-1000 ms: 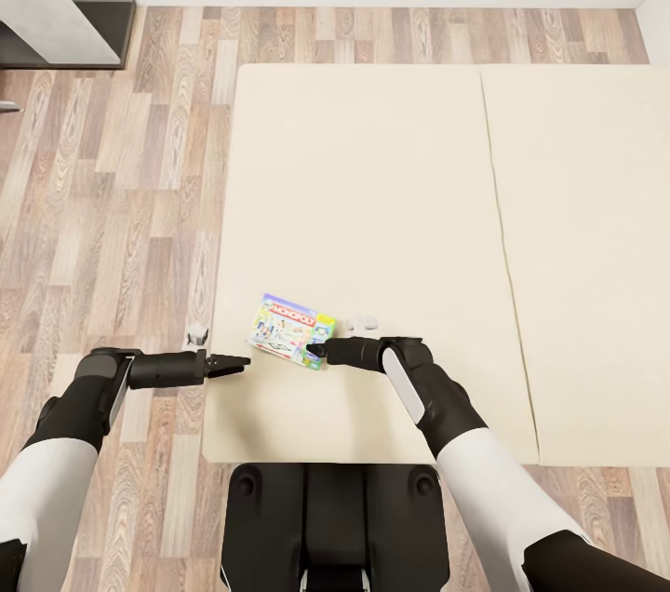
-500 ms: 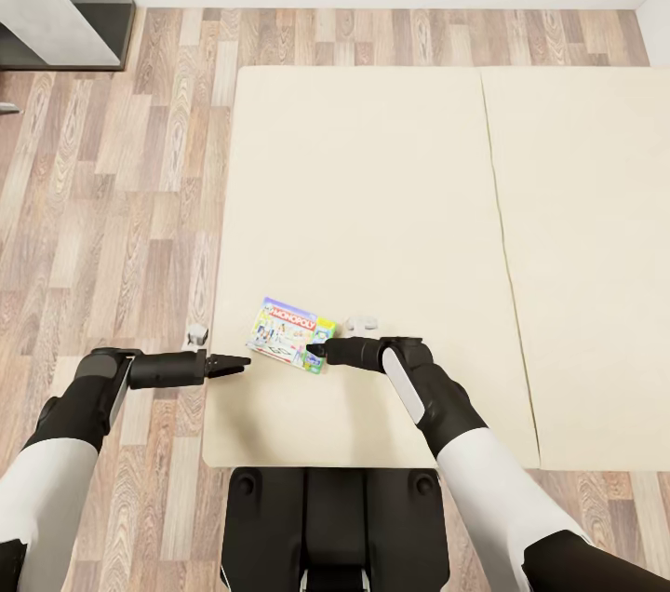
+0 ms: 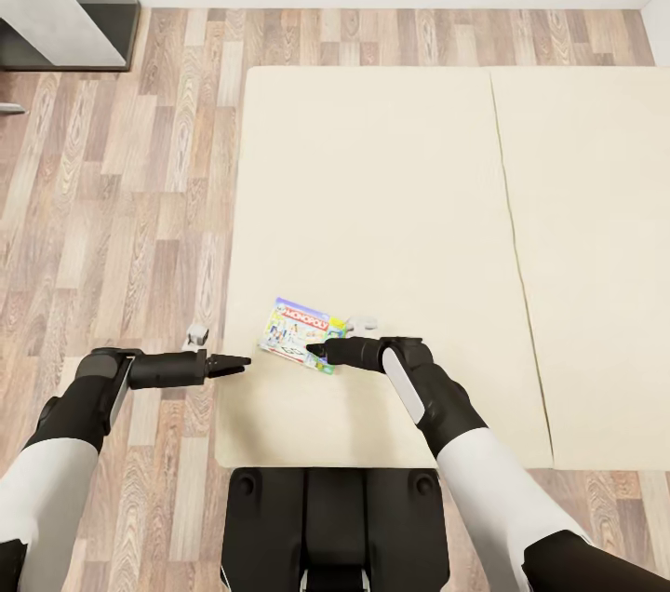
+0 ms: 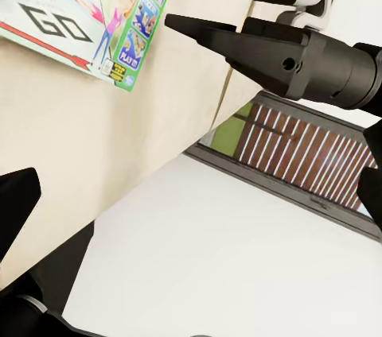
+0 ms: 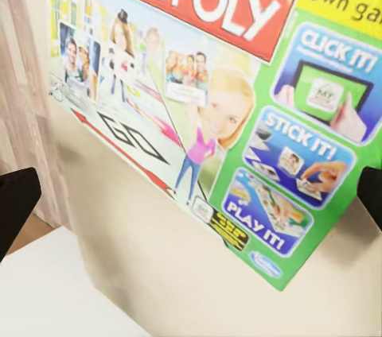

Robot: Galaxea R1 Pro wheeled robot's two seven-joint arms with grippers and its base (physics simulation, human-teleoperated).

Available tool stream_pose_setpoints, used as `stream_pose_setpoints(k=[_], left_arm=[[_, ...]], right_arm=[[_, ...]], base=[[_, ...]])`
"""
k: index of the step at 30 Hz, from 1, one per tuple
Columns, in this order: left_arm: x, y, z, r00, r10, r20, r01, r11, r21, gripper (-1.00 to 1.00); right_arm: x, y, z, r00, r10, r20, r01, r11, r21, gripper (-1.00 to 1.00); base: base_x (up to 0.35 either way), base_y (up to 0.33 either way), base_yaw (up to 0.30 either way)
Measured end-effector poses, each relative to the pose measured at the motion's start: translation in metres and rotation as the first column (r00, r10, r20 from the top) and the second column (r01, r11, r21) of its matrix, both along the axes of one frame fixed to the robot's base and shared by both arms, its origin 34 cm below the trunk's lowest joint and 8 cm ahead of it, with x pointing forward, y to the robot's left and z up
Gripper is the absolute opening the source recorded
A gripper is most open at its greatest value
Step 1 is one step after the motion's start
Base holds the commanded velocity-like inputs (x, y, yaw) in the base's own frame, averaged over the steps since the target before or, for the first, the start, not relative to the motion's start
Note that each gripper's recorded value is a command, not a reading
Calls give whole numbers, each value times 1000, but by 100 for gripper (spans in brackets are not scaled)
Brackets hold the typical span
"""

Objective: Put all the toys in the child's room - the three board games (two on the bed and one on the table), the two jigsaw puzzles on the table, and the tennis ball on the table - inside the toy box on the table in the child's room.

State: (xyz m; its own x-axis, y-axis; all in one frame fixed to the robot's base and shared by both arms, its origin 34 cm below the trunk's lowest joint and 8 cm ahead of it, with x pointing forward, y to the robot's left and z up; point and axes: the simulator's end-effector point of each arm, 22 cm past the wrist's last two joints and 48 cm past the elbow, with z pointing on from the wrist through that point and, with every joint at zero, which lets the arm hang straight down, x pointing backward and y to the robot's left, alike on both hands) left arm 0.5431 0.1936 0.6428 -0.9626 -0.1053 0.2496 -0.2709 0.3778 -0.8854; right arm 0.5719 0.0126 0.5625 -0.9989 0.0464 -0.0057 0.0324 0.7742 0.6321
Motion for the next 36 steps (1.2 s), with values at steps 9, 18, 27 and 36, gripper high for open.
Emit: stream_pose_setpoints(k=[9,18,27,36], left_arm=[[0,1,0,1000,-1,0,1,1000,2,100],[0,1,0,1000,0,0,0,1000,2,100],[0,1,0,1000,0,0,0,1000,3,100],[0,1,0,1000,0,0,0,1000,2,100]], right_arm=[[0,0,0,1000,0,0,0,1000,0,100],[0,0,0,1000,0,0,0,1000,0,100],[0,0,0,1000,0,0,0,1000,0,100],[2,0,1,1000,1,6,-1,1000,-4,100]], base=[[0,119,0],[0,125,0],[0,43,0],[0,0,0]])
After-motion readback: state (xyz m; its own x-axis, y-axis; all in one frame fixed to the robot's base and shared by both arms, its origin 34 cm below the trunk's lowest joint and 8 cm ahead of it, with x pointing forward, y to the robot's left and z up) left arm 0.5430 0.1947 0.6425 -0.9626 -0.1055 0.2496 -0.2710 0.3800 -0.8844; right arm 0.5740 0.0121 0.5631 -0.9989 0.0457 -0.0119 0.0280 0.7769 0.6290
